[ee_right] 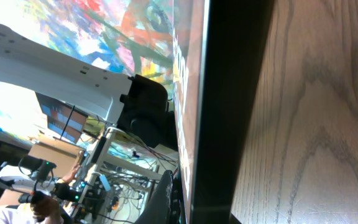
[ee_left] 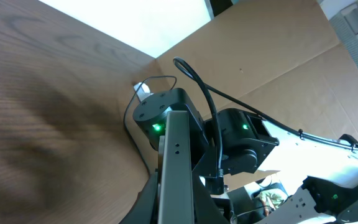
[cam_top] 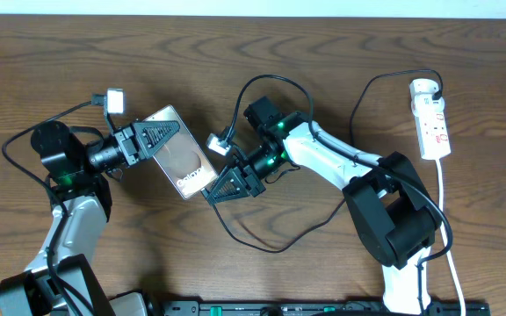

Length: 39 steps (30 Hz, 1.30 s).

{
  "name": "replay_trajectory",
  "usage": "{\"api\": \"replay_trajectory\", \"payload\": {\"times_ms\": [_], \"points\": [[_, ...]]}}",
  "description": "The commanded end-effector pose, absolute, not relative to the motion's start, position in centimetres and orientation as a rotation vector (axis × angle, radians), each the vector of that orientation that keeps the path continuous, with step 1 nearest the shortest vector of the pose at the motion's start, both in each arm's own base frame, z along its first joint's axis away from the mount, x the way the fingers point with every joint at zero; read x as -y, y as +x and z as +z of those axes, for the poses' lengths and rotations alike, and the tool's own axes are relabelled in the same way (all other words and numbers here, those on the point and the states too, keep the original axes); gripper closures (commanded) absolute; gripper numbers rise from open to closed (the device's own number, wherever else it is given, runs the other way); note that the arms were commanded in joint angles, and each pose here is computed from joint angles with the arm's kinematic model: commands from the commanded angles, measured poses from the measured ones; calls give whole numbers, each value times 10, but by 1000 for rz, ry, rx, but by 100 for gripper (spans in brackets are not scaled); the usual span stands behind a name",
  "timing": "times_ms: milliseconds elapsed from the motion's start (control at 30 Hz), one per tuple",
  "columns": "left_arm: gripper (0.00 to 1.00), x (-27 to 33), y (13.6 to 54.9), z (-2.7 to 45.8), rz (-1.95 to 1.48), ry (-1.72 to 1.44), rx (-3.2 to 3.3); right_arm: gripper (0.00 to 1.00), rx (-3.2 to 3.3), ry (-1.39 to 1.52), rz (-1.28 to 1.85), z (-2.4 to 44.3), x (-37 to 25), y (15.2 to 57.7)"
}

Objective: Plug charger to phone and switch on socket
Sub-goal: 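Hold the connector pressed into the port while the left gripper holds the phone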

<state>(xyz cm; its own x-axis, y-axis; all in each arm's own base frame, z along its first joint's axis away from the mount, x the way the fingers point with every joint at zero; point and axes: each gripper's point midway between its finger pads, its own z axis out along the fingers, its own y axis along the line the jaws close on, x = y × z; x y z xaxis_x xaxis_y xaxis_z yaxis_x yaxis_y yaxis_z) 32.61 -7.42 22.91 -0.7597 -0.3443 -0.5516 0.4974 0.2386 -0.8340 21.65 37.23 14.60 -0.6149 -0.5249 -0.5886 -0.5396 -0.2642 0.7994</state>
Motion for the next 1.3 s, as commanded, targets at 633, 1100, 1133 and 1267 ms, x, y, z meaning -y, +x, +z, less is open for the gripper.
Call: {"api": "replay_trajectory", "payload": {"times_ms": [633,1100,1133,1267], "points": [[92,85,312,226,-1661,215,-1855,99,-1761,-1340,2179,165,-373,222],[93,85,312,226,-1663,213,-1856,99,-1768,-1322,2183,167,-374,229],[93,85,312,226,-1664,212,-1857,99,-1768,-1322,2183,167,-374,229],[93,85,311,224,-1669,205,-1860,99,-1767,-1322,2183,167,-374,230]]}}
